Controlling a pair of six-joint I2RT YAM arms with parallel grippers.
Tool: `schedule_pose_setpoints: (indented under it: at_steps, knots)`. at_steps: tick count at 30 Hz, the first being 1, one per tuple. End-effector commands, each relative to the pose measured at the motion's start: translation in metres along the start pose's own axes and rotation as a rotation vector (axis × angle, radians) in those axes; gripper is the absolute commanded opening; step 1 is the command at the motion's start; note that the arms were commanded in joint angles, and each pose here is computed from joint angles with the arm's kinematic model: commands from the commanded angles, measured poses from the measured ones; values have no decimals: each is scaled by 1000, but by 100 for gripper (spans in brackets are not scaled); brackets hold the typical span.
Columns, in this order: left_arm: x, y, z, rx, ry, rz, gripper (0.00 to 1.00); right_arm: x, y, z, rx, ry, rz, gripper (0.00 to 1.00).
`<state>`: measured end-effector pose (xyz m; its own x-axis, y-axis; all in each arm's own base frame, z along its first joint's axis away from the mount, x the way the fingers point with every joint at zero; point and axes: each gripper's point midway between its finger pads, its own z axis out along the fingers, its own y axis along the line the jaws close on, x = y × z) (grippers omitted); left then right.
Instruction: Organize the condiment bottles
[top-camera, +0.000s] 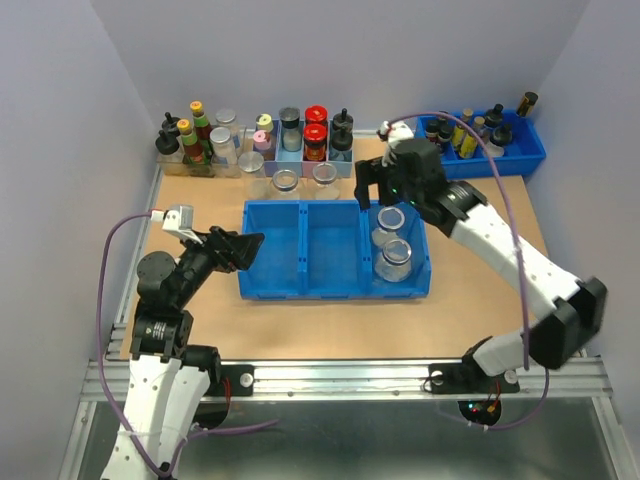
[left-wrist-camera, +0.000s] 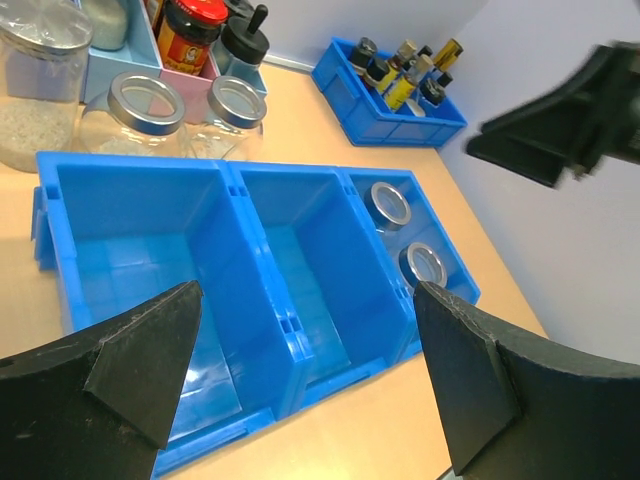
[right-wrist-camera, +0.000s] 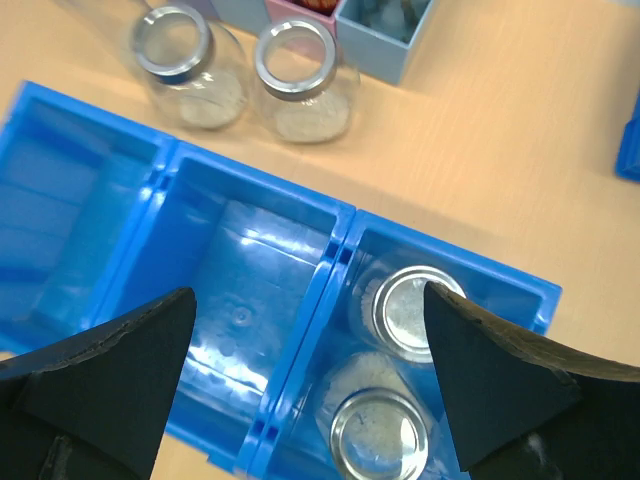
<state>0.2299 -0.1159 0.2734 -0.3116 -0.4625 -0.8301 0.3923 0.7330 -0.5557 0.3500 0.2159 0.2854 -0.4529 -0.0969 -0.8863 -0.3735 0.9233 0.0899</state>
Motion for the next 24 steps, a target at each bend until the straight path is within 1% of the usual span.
schedule_pose_setpoints:
  at_steps: [1,5,7,10,11,13,14,18,20,21,24]
  knots:
    - [-22,-13,-1,23,-63,19,99,-25,3,47,51,-10,-4,100]
    - [-23,-14,-5,19,-70,21,99,-51,7,97,96,-46,21,100]
    - [-21,-13,-9,9,-69,25,99,-55,8,116,113,-50,28,100]
    - [-17,-12,-12,3,-63,20,99,-61,19,151,90,-51,27,100]
    - [-15,-11,-12,3,-58,16,99,-55,23,169,78,-35,23,100]
    - [-15,-12,-13,3,-58,13,99,-53,30,182,53,-28,23,100]
    - [-13,-11,-14,0,-53,9,99,-44,31,198,55,-12,31,100]
    - [-12,-13,-15,6,-51,5,99,-22,28,227,83,24,25,100]
    - [-11,-14,-16,12,-49,8,99,-16,29,236,75,35,14,100]
    - [-11,-15,-16,16,-46,9,99,-6,28,244,76,54,6,100]
    - [-10,-15,-16,17,-44,12,99,-6,28,251,84,50,3,100]
